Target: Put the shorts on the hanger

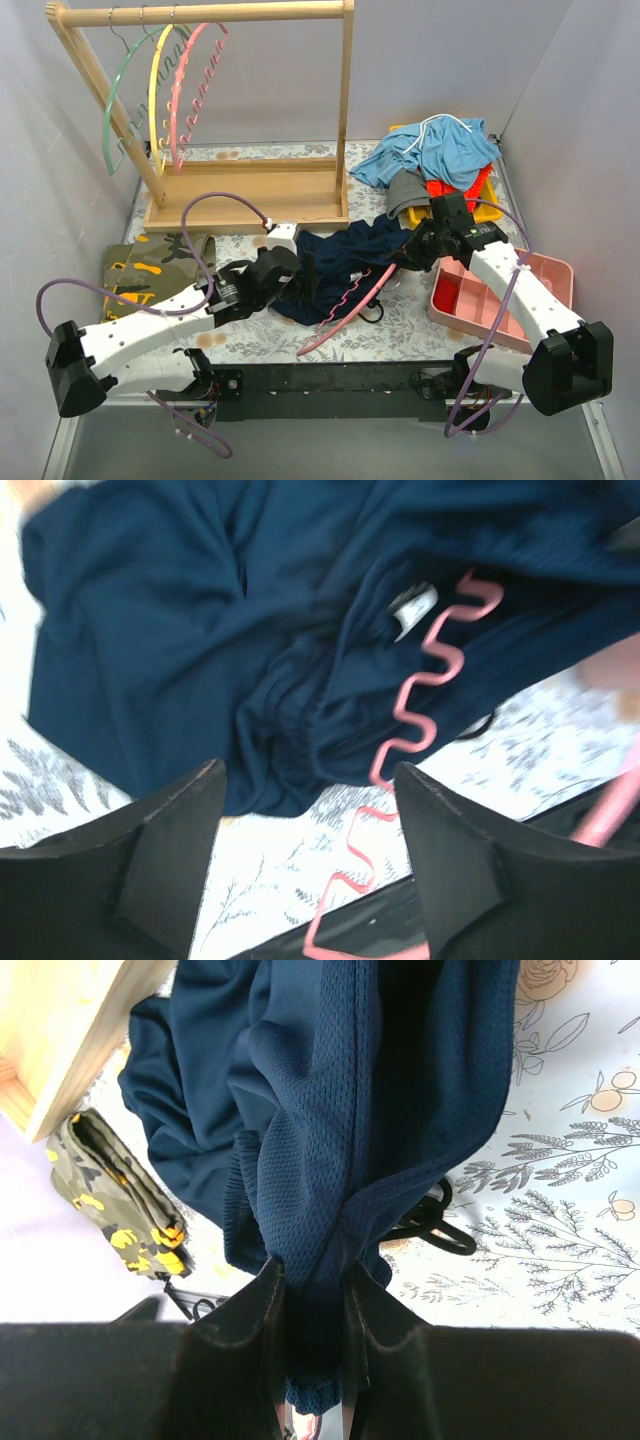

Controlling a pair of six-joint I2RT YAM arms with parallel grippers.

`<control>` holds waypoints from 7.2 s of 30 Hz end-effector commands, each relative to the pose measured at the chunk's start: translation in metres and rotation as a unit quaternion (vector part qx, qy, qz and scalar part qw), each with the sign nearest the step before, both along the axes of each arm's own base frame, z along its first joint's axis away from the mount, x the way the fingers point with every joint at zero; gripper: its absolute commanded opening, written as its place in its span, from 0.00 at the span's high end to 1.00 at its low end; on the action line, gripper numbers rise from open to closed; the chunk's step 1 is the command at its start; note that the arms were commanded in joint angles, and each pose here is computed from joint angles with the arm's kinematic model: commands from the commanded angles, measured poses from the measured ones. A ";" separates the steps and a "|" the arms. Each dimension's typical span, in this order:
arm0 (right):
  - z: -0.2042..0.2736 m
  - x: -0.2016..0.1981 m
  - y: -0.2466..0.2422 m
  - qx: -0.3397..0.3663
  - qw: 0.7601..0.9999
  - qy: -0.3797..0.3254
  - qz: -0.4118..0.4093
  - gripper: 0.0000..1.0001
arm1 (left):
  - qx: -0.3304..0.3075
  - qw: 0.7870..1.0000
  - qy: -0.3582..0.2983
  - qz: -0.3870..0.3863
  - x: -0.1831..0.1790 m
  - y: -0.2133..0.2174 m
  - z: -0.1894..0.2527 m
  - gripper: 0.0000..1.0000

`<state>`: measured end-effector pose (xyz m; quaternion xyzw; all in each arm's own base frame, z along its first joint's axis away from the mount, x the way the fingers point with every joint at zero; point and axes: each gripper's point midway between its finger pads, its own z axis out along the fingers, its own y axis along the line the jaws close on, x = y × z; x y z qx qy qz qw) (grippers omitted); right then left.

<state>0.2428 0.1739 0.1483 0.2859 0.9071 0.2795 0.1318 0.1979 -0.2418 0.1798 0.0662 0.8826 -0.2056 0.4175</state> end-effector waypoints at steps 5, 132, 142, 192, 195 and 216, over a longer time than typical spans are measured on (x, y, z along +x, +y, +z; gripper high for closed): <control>0.023 0.007 0.003 0.018 0.998 -0.053 -0.002 0.99 | 0.029 0.997 0.075 0.006 -0.003 -0.016 -0.054 0.36; 0.176 0.131 -0.103 -0.144 0.902 -0.197 -0.356 0.99 | -0.154 0.968 0.163 -0.112 -0.095 0.008 0.100 1.00; 0.181 0.118 -0.073 -0.109 0.926 -0.175 -0.316 0.99 | -0.109 0.984 0.071 -0.120 -0.030 -0.044 0.117 1.00; 0.136 0.110 -0.033 -0.064 0.977 -0.062 -0.193 0.99 | -0.042 0.930 -0.298 -0.209 0.010 -0.083 0.078 0.93; 0.134 0.108 -0.023 -0.050 0.984 -0.074 -0.154 0.84 | -0.067 0.932 -0.296 -0.198 0.007 -0.078 0.099 1.00; 0.263 0.078 0.000 -0.007 0.932 -0.356 0.059 0.11 | -0.169 0.944 -0.265 -0.103 -0.030 0.020 0.221 1.00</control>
